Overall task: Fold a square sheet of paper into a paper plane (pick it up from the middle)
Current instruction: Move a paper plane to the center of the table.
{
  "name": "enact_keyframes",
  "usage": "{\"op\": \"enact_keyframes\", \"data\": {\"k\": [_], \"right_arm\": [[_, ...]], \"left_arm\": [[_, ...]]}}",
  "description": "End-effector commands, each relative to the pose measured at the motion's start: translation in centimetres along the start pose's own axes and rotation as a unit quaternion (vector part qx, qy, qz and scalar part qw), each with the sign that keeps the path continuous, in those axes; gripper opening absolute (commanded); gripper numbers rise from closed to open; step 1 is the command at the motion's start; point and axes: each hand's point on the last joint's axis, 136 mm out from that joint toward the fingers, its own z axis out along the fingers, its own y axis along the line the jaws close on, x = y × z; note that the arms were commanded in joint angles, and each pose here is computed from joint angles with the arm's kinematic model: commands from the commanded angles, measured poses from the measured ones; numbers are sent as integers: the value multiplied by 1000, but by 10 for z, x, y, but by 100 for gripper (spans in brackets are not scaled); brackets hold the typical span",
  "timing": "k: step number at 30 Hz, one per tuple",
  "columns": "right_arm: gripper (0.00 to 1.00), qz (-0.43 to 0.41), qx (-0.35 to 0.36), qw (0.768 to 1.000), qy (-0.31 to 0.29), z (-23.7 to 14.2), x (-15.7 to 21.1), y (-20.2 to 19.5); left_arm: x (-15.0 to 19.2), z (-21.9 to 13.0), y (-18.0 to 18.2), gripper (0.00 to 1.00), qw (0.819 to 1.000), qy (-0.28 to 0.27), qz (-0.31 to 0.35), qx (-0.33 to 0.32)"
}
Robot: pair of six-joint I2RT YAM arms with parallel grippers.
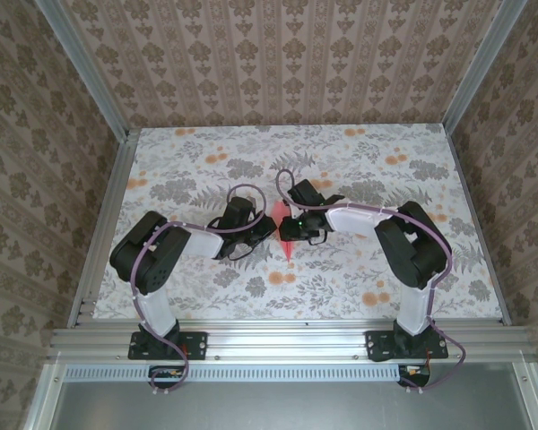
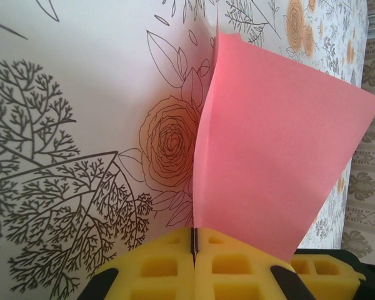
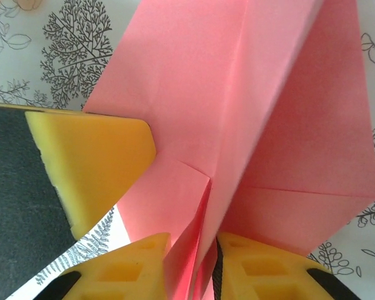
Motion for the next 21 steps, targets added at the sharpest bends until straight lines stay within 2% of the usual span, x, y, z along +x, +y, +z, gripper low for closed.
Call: {"op": "enact_keyframes", "data": {"k": [1, 4, 11, 14, 17, 21], "right_arm": [[19, 5, 50, 999, 9, 4, 1, -10], [17, 8, 72, 997, 12, 6, 2, -15], [19, 8, 78, 997, 17, 10, 1, -12], [18, 9, 85, 996, 18, 10, -1, -13], [9, 7, 103, 995, 13, 4, -4, -17], [6, -7, 150, 989, 1, -17, -8, -30]], "left_arm": [[4, 3, 9, 0, 1000, 8, -7, -3], [3, 3, 8, 1, 1000, 6, -6, -1], [2, 2, 5, 6, 1000, 3, -3, 3], [0, -1, 4, 10, 1000, 0, -3, 3], [-6, -8, 3, 16, 1000, -8, -3, 0], [-17, -28, 8, 31, 999, -27, 6, -24]]}}
